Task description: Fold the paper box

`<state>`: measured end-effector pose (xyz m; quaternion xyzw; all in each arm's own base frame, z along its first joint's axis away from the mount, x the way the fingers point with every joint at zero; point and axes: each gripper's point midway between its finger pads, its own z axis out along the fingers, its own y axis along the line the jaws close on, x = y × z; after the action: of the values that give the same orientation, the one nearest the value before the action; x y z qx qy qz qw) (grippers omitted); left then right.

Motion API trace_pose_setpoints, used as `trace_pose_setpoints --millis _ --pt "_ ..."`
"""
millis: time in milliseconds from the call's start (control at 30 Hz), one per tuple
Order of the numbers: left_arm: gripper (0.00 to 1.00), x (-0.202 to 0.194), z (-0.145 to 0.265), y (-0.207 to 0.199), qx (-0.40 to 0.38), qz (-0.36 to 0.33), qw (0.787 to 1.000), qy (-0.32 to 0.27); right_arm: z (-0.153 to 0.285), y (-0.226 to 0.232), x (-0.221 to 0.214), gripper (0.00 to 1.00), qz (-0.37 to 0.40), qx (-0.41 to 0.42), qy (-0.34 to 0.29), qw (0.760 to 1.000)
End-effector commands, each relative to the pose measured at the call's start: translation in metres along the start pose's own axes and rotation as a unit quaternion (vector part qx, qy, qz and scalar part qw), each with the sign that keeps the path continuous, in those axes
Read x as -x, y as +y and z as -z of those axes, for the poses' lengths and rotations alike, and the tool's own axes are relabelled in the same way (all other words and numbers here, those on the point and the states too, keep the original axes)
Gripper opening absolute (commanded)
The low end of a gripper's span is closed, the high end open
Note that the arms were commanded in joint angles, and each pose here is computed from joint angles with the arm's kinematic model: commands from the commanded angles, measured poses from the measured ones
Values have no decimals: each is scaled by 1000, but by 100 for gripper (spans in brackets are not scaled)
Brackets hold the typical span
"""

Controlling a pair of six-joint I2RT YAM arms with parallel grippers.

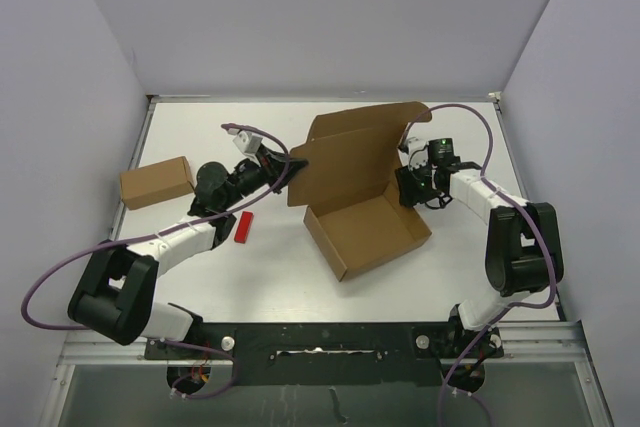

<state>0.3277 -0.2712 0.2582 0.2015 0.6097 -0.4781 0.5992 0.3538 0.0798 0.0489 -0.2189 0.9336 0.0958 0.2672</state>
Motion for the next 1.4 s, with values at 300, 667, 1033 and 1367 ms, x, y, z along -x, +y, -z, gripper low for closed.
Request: trace_pose_setpoints --millis 300,667,1033,1367 --pt "0 18 -5 -15 -9 -25 999 -27 0 77 -23 53 142 186 28 972" --pt "0 17 -5 -16 -3 -30 999 -29 5 92 -21 50 116 233 18 965" --pt "0 9 -11 -32 -41 -20 999 -15 21 49 16 0 164 95 -30 981" --pt "3 -21 -20 -30 -41 17 999 22 26 20 25 4 233 -4 -28 972"
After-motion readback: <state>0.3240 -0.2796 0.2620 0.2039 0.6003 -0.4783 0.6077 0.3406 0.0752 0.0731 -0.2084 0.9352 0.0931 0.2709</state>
